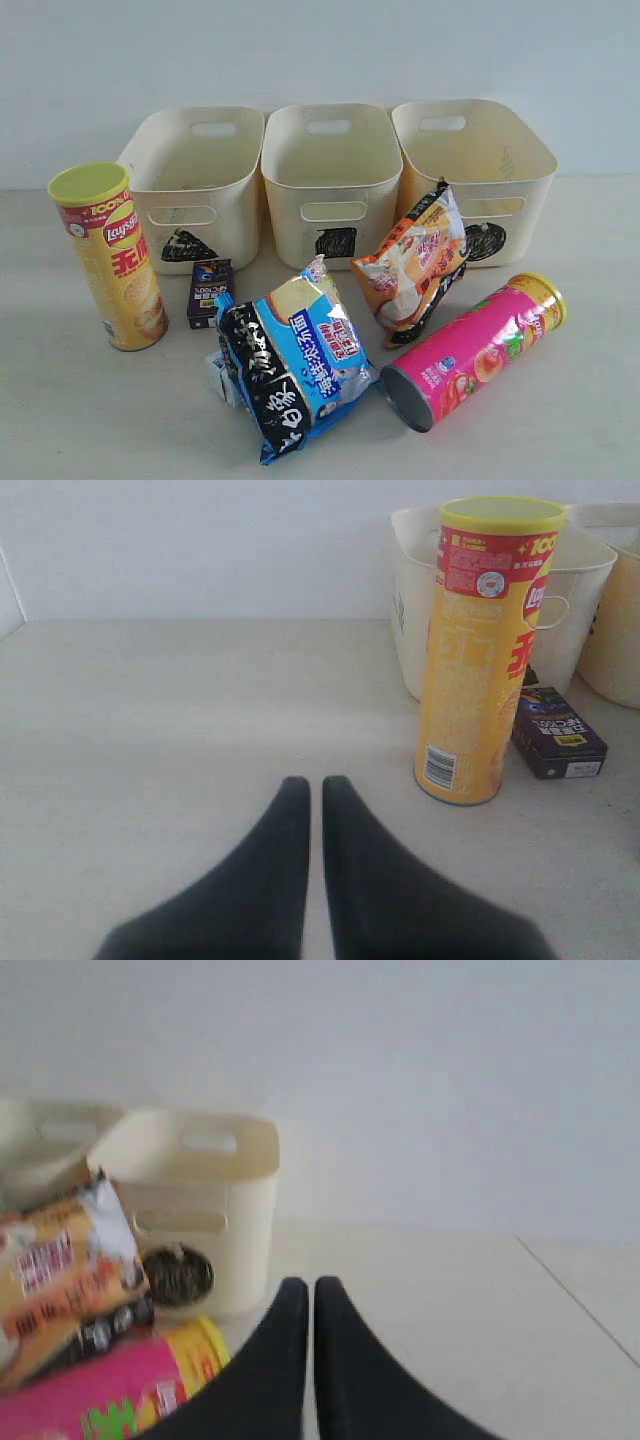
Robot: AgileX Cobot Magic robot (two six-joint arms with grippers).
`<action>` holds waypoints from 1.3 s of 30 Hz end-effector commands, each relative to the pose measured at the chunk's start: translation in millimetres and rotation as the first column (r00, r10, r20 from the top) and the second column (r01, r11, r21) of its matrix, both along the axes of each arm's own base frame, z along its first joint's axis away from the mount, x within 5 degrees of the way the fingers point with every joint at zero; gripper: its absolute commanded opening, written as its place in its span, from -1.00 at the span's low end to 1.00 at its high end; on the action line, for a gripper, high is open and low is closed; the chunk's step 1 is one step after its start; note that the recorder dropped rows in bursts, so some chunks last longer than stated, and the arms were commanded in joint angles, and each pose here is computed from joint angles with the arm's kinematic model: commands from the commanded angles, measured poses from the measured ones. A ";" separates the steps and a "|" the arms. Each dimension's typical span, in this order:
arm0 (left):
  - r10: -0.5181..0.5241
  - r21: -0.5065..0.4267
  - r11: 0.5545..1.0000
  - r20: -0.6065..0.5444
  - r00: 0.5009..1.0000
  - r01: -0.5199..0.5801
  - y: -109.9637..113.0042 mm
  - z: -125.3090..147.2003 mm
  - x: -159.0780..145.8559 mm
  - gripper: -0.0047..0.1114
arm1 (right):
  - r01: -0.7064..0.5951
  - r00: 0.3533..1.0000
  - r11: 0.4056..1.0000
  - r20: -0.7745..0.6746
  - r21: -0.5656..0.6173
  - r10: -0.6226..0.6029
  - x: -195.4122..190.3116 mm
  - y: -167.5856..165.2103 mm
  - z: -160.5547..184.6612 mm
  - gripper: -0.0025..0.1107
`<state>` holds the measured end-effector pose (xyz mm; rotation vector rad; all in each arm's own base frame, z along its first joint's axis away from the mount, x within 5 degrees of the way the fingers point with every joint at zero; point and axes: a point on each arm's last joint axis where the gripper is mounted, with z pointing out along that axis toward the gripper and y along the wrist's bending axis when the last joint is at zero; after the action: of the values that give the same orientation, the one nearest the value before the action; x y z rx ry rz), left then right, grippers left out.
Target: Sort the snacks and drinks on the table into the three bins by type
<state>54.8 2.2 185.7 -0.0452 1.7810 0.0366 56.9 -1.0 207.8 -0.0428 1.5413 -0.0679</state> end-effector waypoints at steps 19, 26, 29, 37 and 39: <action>0.005 -0.010 1.000 0.014 1.000 -0.005 0.1 1.8 -0.2 -0.84 | -0.088 0.970 0.945 0.242 0.314 0.010 5.5 0.2 93.0 -0.96; 0.005 -0.010 1.000 0.014 1.000 -0.005 0.1 1.8 -0.2 -0.84 | -0.019 0.998 0.953 0.057 0.303 0.002 37.2 -1.0 125.8 -0.96; 0.005 -0.010 1.000 0.014 1.000 -0.005 0.1 1.8 -0.2 -0.84 | 0.006 1.000 0.961 -0.017 0.277 -0.001 54.3 -1.6 135.2 -0.96; 0.005 -0.010 1.000 0.014 1.000 -0.005 0.1 1.8 -0.2 -0.84 | 0.014 0.899 0.998 -0.438 0.055 0.012 115.5 0.7 131.3 -0.96; 0.005 -0.010 1.000 0.014 1.000 -0.005 0.1 1.8 -0.2 -0.84 | -0.057 0.852 0.998 -0.521 0.015 0.057 126.8 8.0 127.0 -0.96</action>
<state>54.8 2.2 185.7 -0.0452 1.7810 0.0366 170.3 -0.1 341.0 0.0166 1.9519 0.0056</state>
